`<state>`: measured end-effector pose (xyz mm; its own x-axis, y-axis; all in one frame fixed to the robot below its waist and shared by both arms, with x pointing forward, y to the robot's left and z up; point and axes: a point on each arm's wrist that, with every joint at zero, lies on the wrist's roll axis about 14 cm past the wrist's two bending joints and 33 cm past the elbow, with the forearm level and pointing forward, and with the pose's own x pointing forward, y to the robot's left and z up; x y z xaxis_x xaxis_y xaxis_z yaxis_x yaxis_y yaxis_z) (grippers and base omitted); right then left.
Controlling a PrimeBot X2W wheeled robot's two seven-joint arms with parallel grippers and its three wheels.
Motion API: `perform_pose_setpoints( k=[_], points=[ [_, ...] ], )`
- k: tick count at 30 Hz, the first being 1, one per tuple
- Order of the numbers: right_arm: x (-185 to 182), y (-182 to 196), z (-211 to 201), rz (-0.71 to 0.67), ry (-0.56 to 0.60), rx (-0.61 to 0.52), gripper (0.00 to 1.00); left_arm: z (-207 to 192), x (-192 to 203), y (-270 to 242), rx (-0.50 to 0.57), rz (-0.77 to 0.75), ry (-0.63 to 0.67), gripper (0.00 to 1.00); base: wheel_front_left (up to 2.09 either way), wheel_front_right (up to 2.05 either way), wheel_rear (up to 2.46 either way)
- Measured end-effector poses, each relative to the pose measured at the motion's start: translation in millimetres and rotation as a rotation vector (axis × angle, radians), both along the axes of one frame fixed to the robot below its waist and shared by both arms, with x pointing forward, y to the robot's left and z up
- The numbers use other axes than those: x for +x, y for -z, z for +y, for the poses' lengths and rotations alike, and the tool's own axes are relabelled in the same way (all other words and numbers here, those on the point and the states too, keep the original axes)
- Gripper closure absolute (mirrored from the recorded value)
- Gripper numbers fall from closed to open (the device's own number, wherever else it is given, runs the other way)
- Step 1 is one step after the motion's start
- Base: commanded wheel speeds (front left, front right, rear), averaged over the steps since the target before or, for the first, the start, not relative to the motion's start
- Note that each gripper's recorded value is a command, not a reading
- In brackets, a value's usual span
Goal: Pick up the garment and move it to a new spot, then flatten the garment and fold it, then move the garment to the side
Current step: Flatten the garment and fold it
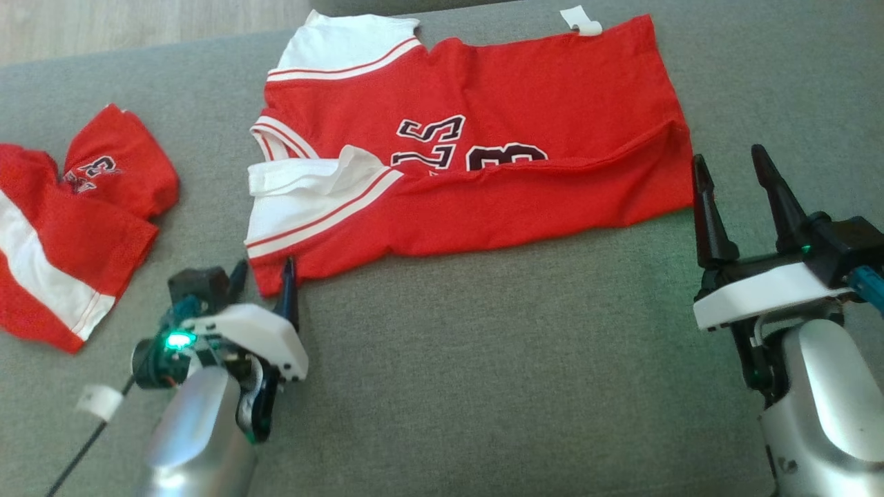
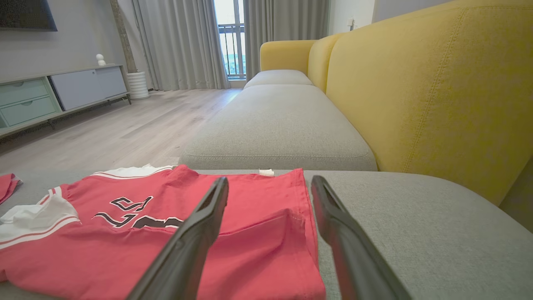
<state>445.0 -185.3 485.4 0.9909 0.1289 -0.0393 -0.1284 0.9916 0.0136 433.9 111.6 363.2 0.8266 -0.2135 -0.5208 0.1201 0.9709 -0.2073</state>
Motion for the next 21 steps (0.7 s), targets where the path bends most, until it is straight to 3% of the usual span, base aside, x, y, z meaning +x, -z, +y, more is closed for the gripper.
perform_pose_setpoints(
  k=[4, 5, 6, 7, 14, 21],
  points=[
    [0, 4, -2, 0.02, 0.006, -0.003, 0.0, -4, 8, 0, 0.011, 0.023, 0.022, 0.0, 0.0, 0.0, 0.0],
    [-1, 7, -3, 0.034, 0.009, -0.01, 0.0, -4, 7, 1, 0.01, 0.027, 0.026, 0.16, 0.0, 0.0, 0.0],
    [-1, 11, -5, 0.054, 0.015, -0.016, 0.0, -4, 7, 1, 0.008, 0.027, 0.029, 0.89, 0.0, 0.0, 0.0],
    [-1, 16, -7, 0.076, 0.024, -0.022, 0.0, -5, 7, 0, 0.005, 0.022, 0.034, 1.0, 0.0, 0.0, 0.0],
    [4, 55, -24, 0.268, 0.123, -0.011, 0.0, -5, 17, -28, -0.034, -0.148, 0.025, 1.0, 0.0, 0.0, 0.0],
    [13, 94, -39, 0.436, 0.231, 0.116, 0.0, -13, 31, -64, -0.062, -0.333, 0.062, 1.0, 0.0, 0.0, 0.0]
  ],
)
